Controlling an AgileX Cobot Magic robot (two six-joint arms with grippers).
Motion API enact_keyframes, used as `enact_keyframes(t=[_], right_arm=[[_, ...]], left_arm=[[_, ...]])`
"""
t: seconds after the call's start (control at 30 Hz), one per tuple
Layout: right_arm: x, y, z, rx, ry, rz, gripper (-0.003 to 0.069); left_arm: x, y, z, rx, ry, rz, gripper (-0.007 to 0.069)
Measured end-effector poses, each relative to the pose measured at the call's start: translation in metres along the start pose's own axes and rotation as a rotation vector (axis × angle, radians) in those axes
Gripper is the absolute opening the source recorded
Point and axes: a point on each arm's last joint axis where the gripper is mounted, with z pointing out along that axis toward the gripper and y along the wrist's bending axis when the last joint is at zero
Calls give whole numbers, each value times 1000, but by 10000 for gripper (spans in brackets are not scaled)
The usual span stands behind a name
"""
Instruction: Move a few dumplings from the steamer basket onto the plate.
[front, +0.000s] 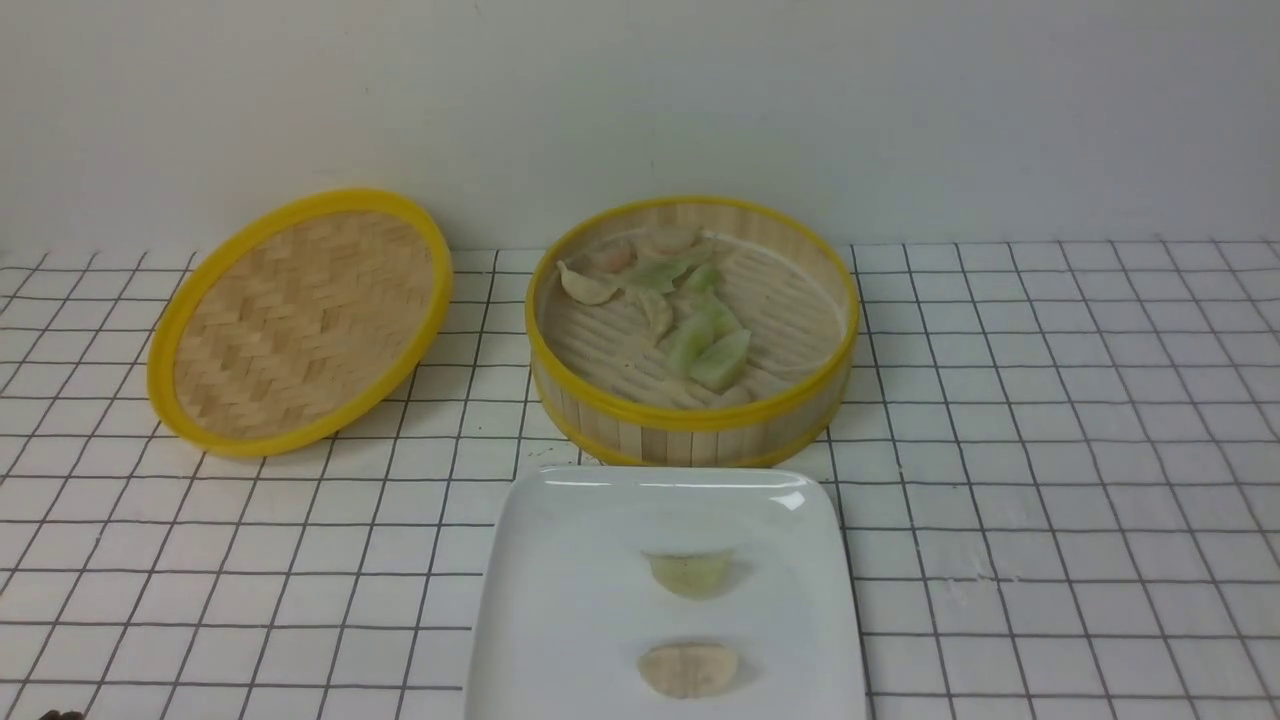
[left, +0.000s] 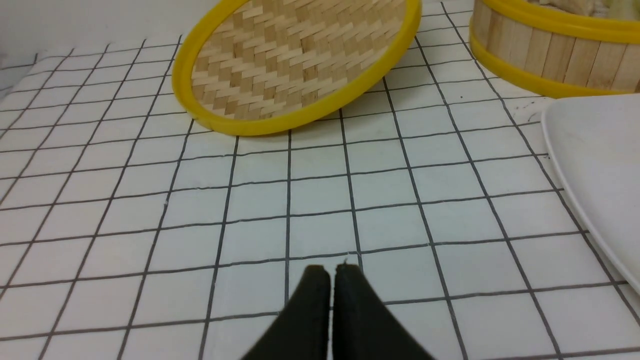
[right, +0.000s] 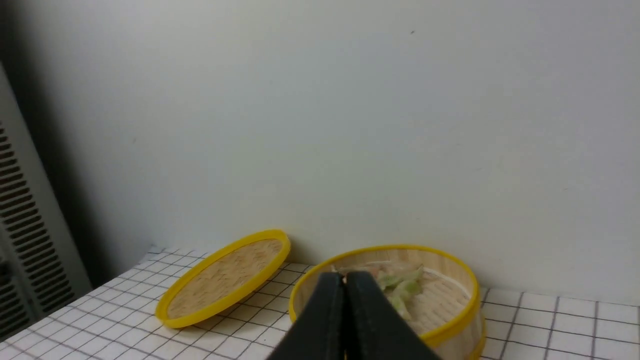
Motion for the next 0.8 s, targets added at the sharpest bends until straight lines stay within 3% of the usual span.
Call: enact_keyframes(t=[0.23,0.43,0.53,0.63,0.67,0.73,0.8], right_arm=[[13,11,5,-143,-9,-56,-15],[29,10,10,-147,8,-78,-15],[45,4,14,-33,36,-84,-15],[68,-9,19,170,77,-79,-15],[68,-9,19,170,77,-79,-15],[88,-22,20,332,119,-78,-15],[103,-30,19,412,154,-82,-15]], left_arm=[[0,0,0,0,0,0,-6],[0,0,0,0,1,0,-6],[0,0,0,0,1,0,-6],[0,0,0,0,1,0,-6],[0,0,0,0,1,0,-6],[0,0,0,0,1,0,-6],[0,0,0,0,1,0,-6]])
